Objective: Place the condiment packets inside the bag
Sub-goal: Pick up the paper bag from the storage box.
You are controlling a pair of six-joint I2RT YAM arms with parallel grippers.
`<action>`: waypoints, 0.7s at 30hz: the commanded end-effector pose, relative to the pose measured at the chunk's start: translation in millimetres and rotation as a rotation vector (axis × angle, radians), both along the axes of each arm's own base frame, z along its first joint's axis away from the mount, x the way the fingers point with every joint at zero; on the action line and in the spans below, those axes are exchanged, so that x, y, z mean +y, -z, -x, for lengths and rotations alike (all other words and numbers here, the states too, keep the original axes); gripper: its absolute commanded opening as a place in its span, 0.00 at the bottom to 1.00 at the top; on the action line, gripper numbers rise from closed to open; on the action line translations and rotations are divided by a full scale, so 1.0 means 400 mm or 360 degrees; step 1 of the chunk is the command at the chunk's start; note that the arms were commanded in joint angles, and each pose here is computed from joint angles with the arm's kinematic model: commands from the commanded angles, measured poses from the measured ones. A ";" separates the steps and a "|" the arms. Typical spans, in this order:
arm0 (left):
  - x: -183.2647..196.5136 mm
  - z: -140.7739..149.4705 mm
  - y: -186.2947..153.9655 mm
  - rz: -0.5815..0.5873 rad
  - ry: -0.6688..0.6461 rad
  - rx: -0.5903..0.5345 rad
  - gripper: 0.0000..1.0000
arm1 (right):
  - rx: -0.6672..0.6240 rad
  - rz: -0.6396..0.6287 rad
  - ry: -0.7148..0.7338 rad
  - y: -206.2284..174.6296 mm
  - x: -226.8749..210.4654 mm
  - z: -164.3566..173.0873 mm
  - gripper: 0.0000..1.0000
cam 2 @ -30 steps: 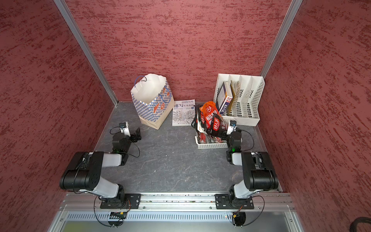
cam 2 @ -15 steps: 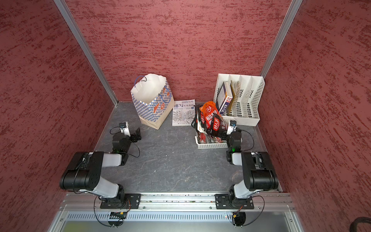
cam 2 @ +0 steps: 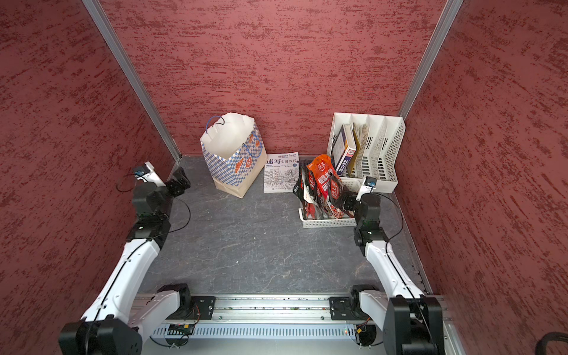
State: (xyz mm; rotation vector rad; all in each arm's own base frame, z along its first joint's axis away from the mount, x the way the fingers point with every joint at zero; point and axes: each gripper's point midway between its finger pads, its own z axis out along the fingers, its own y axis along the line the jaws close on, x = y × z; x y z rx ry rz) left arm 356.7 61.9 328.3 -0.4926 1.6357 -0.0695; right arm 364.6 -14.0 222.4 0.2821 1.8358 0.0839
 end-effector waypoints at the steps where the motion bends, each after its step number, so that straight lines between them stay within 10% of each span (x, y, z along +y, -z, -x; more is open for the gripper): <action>1: -0.051 0.018 0.060 0.0171 0.0198 0.0410 1.00 | 0.0349 -0.0190 0.0064 0.057 0.008 0.077 0.99; 10: -0.114 -0.159 -0.073 0.0106 0.0645 0.0658 1.00 | 0.0574 -0.0338 -0.0168 -0.029 0.094 0.182 0.96; 21: -0.139 -0.424 -0.020 0.0169 0.0992 0.0800 0.92 | 0.0613 -0.0386 -0.0291 -0.097 0.129 0.334 0.88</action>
